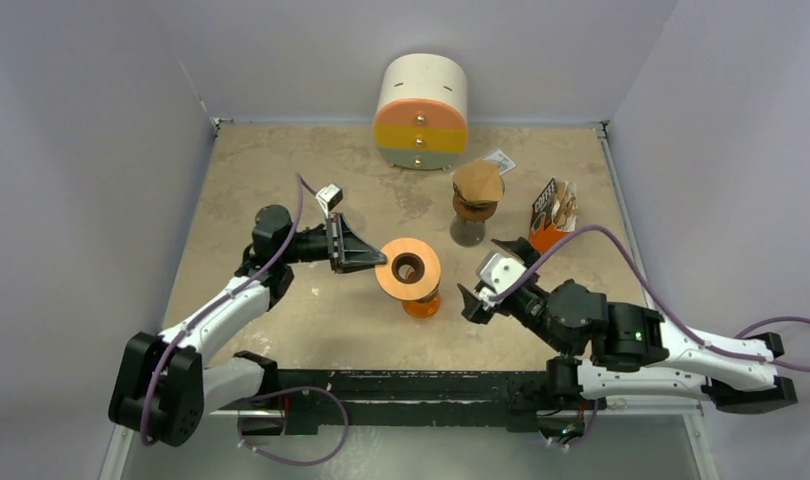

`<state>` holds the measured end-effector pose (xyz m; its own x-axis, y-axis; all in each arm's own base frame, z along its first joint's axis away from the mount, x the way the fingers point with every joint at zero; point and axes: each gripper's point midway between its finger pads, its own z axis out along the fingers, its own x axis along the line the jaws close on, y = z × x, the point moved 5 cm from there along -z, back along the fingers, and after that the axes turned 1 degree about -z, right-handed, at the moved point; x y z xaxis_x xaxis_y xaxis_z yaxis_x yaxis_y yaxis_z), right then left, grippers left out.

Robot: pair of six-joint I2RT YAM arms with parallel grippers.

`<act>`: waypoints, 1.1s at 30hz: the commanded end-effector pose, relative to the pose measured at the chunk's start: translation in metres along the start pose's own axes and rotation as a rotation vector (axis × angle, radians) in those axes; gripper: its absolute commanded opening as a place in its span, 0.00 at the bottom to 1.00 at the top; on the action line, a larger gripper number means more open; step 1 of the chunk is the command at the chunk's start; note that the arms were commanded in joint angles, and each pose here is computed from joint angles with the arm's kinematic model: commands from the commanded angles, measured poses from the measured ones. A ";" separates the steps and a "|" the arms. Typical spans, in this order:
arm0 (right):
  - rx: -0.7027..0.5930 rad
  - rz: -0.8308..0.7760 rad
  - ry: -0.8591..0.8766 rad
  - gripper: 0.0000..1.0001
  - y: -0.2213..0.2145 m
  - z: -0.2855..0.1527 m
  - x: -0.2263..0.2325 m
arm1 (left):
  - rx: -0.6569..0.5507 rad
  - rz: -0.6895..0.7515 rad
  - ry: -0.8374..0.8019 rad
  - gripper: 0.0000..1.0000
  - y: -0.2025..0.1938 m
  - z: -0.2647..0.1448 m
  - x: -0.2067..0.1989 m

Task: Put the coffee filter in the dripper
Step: Place the dripper holder onto the coffee server.

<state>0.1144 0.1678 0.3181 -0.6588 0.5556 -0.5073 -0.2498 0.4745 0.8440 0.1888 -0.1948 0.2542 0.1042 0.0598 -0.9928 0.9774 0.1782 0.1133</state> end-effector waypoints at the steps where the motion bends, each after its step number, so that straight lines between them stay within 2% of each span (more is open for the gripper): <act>1: 0.031 0.257 -0.066 0.96 0.008 -0.016 -0.014 | -0.042 0.125 -0.053 0.00 0.005 0.015 0.004; 7: 0.062 0.410 -0.071 0.99 0.012 -0.025 -0.016 | -0.081 0.136 -0.046 0.00 0.014 0.024 0.021; 15: 0.208 0.468 -0.072 0.99 0.017 -0.009 -0.011 | -0.077 0.122 -0.047 0.00 0.020 0.038 0.041; 21: 0.336 0.552 -0.074 0.98 -0.003 0.015 -0.022 | -0.073 0.112 -0.057 0.00 0.021 0.043 0.049; 33: 0.369 0.604 -0.104 0.98 -0.020 0.029 -0.030 | -0.074 0.056 -0.078 0.00 0.011 0.040 0.069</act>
<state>0.1588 0.1575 0.3086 -0.5209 0.8526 -0.0421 0.4030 0.2891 0.8684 0.2180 -0.2264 0.1740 0.0971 0.0622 -0.9933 0.9633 0.2451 0.1095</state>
